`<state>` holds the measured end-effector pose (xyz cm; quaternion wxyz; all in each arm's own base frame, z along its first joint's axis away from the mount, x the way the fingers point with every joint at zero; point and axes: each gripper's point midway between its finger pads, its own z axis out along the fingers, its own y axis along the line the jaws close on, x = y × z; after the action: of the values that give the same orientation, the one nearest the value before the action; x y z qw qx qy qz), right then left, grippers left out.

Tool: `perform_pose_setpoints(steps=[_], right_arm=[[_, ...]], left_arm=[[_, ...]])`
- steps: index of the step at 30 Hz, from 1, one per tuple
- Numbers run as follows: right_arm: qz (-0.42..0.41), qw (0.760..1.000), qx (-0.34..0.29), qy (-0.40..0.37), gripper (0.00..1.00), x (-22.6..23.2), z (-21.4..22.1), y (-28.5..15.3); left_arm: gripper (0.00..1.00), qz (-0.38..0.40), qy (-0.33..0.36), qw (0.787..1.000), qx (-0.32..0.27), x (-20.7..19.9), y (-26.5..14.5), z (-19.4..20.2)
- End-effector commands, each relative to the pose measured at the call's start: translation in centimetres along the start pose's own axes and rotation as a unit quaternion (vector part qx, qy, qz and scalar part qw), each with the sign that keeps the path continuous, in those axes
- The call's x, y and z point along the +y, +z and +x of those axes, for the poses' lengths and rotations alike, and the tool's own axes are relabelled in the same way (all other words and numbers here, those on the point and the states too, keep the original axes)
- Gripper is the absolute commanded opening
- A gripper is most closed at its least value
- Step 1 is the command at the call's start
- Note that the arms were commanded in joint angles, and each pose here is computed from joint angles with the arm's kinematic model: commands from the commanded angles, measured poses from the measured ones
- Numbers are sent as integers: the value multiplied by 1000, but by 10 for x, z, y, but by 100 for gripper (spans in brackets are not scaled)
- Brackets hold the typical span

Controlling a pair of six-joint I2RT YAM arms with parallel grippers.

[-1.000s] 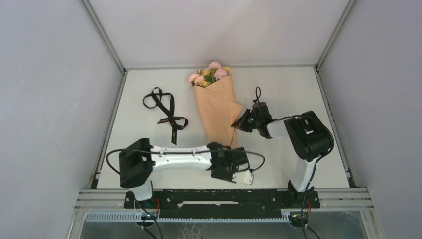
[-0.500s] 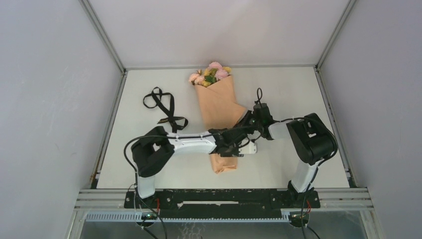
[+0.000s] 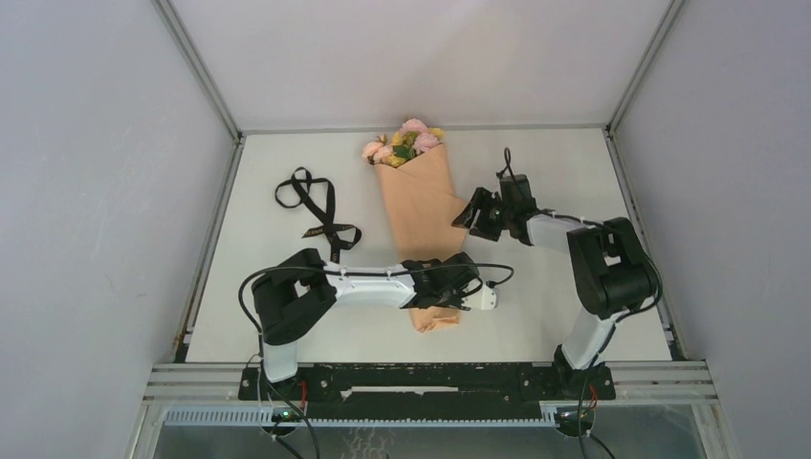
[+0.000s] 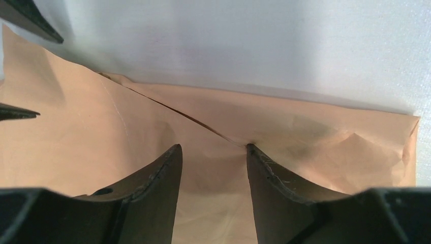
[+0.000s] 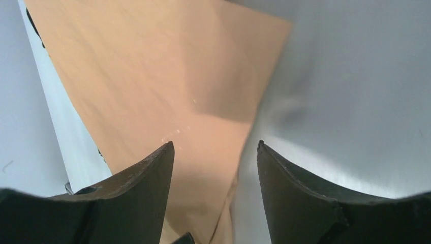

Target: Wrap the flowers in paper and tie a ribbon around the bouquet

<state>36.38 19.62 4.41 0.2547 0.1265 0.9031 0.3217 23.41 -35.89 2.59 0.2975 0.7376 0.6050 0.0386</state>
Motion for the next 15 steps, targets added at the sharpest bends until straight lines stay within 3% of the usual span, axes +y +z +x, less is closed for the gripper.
perform_pose_setpoints(steps=[1,9,12,14,15], right_arm=[[-19,998,51,-21,70,8,2,22],[-27,995,98,10,71,0,20,58],[-53,992,111,15,66,7,25,61],[-57,992,112,16,48,8,25,61],[-60,992,112,18,23,9,24,61]], left_arm=[[56,48,13,998,35,-30,13,28],[56,51,15,998,35,-30,12,29],[56,52,15,998,35,-30,11,29],[56,53,14,998,36,-29,9,30],[56,53,11,998,37,-26,7,30]])
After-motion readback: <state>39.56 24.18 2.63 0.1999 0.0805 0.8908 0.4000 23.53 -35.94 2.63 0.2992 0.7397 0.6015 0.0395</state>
